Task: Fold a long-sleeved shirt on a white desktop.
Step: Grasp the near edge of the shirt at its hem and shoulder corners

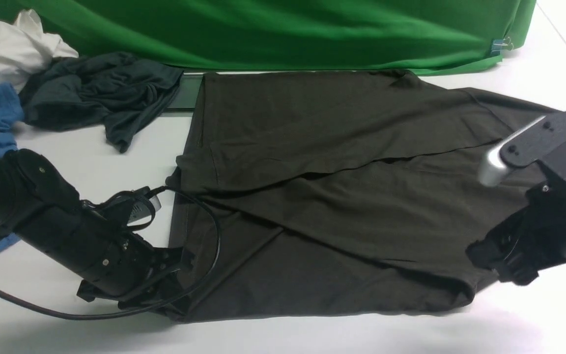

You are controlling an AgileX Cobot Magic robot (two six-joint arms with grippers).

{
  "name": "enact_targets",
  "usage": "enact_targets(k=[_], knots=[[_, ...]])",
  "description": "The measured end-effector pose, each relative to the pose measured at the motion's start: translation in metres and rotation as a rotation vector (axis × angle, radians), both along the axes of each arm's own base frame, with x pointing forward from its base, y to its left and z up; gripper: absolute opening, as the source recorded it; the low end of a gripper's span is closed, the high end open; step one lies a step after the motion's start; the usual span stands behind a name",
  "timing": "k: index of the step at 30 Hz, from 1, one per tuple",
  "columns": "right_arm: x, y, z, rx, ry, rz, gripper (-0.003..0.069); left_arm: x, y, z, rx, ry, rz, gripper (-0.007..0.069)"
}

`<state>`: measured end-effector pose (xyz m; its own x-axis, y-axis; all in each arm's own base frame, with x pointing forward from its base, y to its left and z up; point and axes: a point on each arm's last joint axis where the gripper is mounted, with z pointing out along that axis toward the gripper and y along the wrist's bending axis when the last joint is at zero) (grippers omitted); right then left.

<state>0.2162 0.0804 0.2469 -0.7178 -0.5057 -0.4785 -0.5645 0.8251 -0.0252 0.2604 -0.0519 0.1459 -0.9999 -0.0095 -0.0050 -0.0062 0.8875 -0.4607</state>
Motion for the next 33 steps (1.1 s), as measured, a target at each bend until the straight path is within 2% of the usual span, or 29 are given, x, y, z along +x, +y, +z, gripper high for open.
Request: enact_targets(k=[6, 12, 18, 23, 33], knots=[[-0.003, -0.001, -0.005, -0.056, -0.007, 0.104, 0.0598, -0.001, -0.001, 0.001, -0.007, 0.011, -0.007, 0.0048], [-0.014, -0.003, -0.025, -0.13, 0.005, 0.252, 0.0583, -0.001, -0.001, 0.001, -0.009, 0.011, -0.008, 0.0048], [-0.019, -0.006, -0.043, -0.22, -0.068, 0.424, 0.0568, -0.001, -0.001, 0.004, -0.01, 0.001, -0.007, 0.0048], [-0.011, -0.005, -0.054, -0.257, -0.091, 0.472, 0.0567, -0.002, -0.001, 0.004, -0.01, 0.001, -0.006, 0.0048], [0.009, 0.0, -0.097, -0.299, -0.011, 0.52, 0.0566, -0.002, -0.001, 0.004, -0.009, 0.003, -0.008, 0.0048]])
